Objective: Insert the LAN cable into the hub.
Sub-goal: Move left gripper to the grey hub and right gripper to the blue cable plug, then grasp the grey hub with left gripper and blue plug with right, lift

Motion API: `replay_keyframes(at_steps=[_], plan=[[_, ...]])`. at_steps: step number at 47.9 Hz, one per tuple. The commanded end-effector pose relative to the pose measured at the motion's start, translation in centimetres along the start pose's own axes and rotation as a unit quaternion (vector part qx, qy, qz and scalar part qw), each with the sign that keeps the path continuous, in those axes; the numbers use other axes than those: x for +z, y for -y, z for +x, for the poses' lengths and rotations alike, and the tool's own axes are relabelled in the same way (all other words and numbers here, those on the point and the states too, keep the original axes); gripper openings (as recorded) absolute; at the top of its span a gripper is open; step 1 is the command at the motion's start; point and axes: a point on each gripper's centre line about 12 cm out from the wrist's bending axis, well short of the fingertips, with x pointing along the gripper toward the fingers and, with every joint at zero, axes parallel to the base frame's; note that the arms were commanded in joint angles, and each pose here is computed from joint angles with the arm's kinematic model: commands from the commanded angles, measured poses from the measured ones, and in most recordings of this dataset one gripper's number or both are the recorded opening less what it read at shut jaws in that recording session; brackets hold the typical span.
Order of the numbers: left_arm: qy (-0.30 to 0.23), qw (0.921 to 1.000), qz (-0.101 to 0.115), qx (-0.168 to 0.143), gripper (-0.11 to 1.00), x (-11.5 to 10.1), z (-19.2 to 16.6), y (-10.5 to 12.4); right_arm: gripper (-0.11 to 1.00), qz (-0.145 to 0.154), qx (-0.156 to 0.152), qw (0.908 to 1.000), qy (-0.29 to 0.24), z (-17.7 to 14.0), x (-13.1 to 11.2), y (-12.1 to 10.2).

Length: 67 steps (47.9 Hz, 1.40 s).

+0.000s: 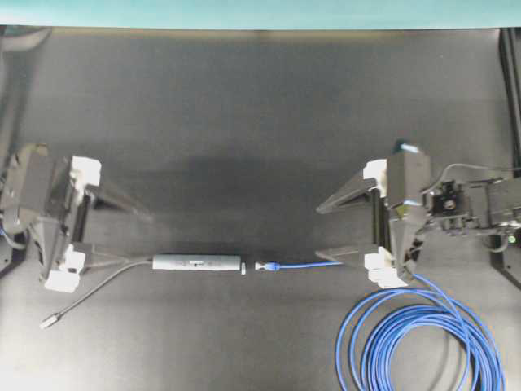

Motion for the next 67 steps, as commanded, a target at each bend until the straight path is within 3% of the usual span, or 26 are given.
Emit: replay_keyframes(at_steps=[1,14,23,42,56,67], plan=[[0.022,0.9997,0.0,-0.008,0.62,-0.6,0.3,0.1,0.8,0.003,0.005,1.0,0.005,0.3,0.4,-0.4],[-0.015,0.9995,-0.026,-0.007,0.63,-4.9,2.9,-0.3,0.8,0.017,0.007,0.9998,0.006,0.3,0.4,-0.6],[-0.035,0.9989,-0.03,-0.006,0.63,-7.3,5.0,-0.5,0.8,0.02,0.007,0.9998,0.006,0.4,0.4,-0.6],[-0.045,0.998,-0.044,-0.005,0.63,-10.0,7.4,-0.8,0.8,0.022,0.009,0.9997,0.007,0.4,0.5,-0.7],[-0.049,0.9978,-0.044,-0.006,0.63,-11.1,8.1,-0.8,0.8,0.043,0.011,0.999,0.007,0.2,0.4,-0.9],[-0.076,0.9961,-0.044,-0.001,0.62,-12.4,8.1,-1.0,0.8,0.042,0.014,0.999,0.007,0.2,0.4,-1.1]])
